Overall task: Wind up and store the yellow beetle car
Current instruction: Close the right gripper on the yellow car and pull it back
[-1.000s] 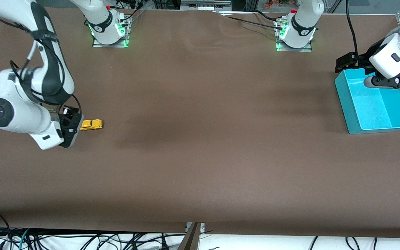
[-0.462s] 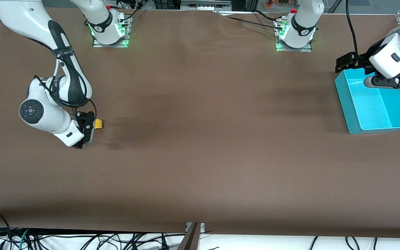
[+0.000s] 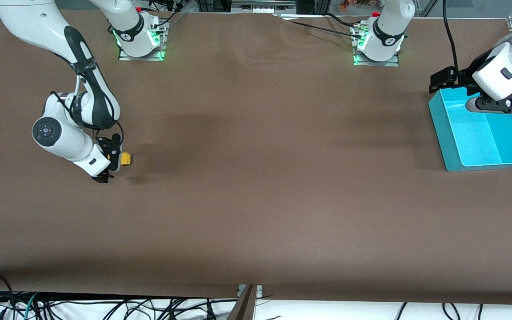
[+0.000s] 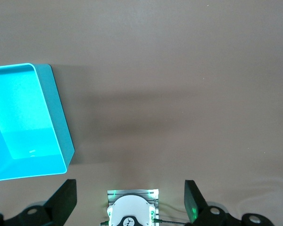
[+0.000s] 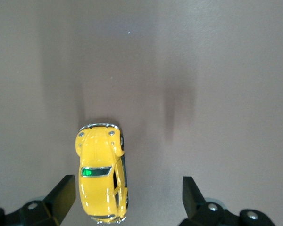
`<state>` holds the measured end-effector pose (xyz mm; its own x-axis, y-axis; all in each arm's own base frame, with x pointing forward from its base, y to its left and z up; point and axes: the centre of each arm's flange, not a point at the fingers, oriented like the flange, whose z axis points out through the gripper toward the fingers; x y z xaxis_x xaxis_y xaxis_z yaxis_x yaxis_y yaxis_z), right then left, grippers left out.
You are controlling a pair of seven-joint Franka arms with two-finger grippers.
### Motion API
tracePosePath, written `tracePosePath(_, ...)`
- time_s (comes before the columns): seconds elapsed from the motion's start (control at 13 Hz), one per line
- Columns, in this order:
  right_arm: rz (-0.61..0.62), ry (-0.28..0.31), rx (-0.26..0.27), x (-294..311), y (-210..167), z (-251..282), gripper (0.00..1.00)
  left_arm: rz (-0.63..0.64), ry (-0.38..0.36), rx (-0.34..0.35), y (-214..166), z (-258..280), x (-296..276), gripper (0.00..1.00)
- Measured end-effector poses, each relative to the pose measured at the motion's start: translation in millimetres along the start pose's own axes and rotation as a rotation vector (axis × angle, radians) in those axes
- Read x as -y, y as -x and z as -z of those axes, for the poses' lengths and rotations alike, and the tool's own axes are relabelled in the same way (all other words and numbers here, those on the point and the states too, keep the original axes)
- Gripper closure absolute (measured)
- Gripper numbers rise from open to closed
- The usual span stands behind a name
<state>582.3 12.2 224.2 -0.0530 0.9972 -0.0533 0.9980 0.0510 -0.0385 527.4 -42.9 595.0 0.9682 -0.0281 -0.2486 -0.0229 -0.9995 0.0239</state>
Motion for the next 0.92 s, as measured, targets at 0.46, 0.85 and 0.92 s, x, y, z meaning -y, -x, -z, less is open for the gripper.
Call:
tracePosePath(0.46,0.063,0.004,0.008,15.6,21.6,-10.9,0.00,0.000,0.000,0.001,0.1,-0.1,0.0,0.00)
tracePosePath(0.85,0.069,0.018,0.007,26.5,23.1,-18.2,0.00,0.001,-0.001,0.006,-0.8,-2.2,-2.0,0.00)
tracePosePath(0.92,0.070,0.019,0.007,28.7,23.0,-19.2,0.01,0.003,-0.001,0.005,-0.7,-2.2,-3.0,0.00)
